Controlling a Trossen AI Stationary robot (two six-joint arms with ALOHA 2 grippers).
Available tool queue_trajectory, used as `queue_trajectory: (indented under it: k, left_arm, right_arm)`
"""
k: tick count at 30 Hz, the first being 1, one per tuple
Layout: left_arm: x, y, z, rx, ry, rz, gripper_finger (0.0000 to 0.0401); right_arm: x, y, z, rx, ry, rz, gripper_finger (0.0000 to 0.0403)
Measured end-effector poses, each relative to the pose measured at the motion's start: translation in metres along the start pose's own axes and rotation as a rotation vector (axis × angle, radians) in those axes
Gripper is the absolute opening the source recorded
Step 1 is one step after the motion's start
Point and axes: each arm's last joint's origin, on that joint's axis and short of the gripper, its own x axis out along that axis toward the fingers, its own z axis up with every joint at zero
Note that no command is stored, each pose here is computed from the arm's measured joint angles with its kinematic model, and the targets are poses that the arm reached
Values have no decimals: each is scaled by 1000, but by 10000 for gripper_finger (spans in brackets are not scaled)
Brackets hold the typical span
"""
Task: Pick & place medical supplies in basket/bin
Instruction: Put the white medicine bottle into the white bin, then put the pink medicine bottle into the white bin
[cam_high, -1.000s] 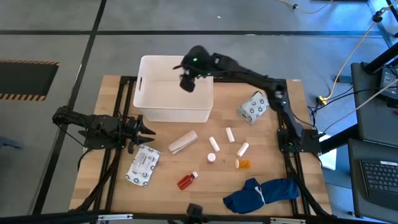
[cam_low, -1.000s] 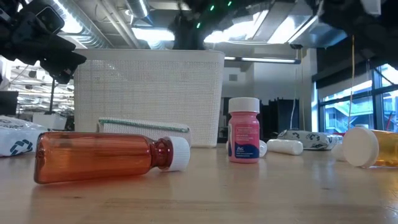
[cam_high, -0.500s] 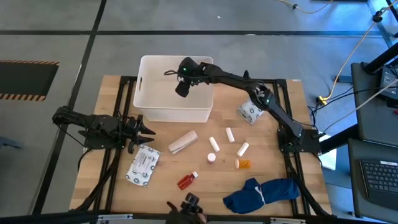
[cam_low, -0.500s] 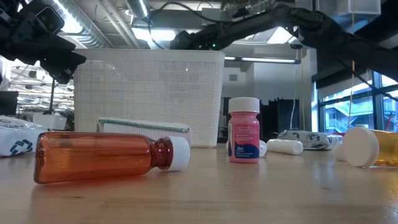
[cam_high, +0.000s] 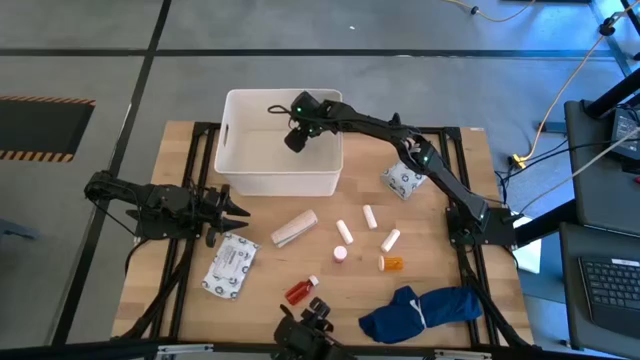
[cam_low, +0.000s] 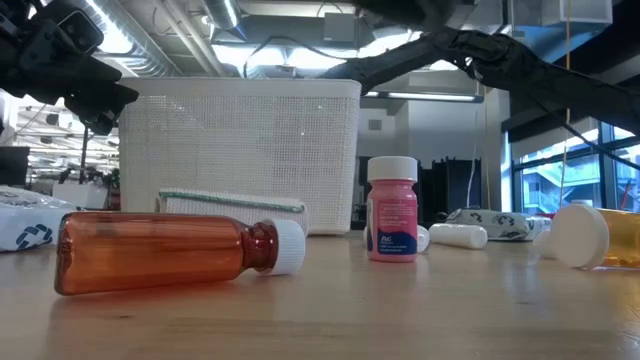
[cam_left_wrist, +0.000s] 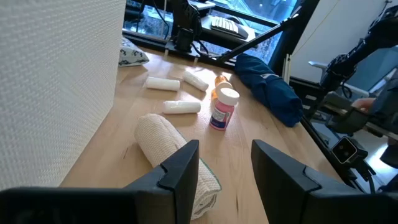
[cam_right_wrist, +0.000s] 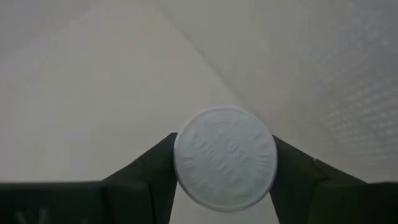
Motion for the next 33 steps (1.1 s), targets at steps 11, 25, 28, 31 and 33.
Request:
queue_trajectory:
  k: [11, 25, 28, 31, 33]
  left_arm:
    - [0, 1, 0, 0, -7, 19, 143]
    - [0, 1, 0, 0, -9, 24, 143]
    - [0, 1, 0, 0, -8, 25, 143]
    - [0, 1, 0, 0, -9, 24, 143]
    - [0, 1, 0, 1, -8, 24, 143]
  right_arm:
    - [1, 4, 0, 0, -6, 6, 244]
    - [-2, 4, -2, 14, 22, 12, 307]
    - [-10, 4, 2, 17, 9, 23, 308]
    - [-20, 4, 8, 42, -14, 31, 308]
    - [-28, 4, 12, 43, -27, 33, 308]
